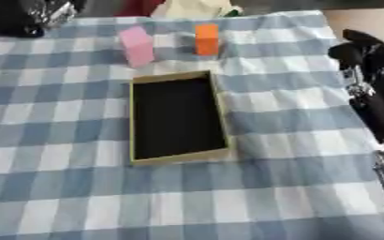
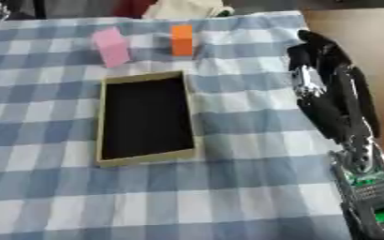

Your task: Pick up objects on the table and place them in the box.

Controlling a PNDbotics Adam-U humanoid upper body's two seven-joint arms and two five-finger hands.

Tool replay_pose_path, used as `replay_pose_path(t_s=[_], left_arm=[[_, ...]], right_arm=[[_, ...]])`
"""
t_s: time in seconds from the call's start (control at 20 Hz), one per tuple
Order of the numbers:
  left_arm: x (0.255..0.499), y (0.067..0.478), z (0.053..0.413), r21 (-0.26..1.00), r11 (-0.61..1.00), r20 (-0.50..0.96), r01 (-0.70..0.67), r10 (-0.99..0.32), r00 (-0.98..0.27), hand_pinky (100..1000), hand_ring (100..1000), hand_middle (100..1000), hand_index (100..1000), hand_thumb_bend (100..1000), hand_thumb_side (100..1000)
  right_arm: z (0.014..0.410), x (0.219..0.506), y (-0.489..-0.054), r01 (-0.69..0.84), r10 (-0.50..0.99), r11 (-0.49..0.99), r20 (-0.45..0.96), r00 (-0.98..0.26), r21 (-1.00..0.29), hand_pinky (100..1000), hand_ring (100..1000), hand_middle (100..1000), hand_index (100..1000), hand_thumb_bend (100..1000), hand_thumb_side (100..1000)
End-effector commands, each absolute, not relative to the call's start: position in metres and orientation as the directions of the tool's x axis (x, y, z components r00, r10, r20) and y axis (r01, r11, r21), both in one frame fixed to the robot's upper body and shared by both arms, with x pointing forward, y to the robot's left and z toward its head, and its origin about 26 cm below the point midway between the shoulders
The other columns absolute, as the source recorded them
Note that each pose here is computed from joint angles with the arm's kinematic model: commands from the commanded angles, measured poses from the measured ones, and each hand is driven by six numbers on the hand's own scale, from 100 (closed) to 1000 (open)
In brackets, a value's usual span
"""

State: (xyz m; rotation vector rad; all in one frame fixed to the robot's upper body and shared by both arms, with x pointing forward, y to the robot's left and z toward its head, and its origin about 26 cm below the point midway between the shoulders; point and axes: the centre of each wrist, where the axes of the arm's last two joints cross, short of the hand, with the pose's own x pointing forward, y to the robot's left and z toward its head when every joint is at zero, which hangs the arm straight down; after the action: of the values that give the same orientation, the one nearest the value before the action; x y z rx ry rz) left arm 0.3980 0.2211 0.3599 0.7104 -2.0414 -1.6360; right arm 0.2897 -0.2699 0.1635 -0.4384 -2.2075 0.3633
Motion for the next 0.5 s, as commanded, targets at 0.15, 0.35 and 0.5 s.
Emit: replay_pose_path(t_s=[0.15, 0.35, 0.5], left_arm=[[0.451, 0.219, 0.355, 0.987, 0.083, -0.029, -0.141, -0.756, -0.654, 801, 828, 837, 963, 100, 728], [0.481, 0.219, 0.337, 0.991, 0.021, -0.063, -0.133, -0.800, -0.597, 809, 822, 821, 952, 100, 703], [0.495, 0.220, 0.321, 0.993, -0.008, -0.073, -0.117, -0.824, -0.562, 807, 817, 821, 952, 100, 718]], right_arm=[[0.170, 0.287, -0.269, 0.161, 0.425, 0.892, 0.667, -0.611, -0.421, 865, 771, 673, 873, 100, 707], [0.170, 0.287, -0.267, 0.143, 0.417, 0.894, 0.671, -0.613, -0.425, 866, 772, 673, 873, 100, 709], [0.170, 0.287, -0.266, 0.129, 0.411, 0.895, 0.672, -0.616, -0.428, 866, 771, 673, 873, 100, 714]])
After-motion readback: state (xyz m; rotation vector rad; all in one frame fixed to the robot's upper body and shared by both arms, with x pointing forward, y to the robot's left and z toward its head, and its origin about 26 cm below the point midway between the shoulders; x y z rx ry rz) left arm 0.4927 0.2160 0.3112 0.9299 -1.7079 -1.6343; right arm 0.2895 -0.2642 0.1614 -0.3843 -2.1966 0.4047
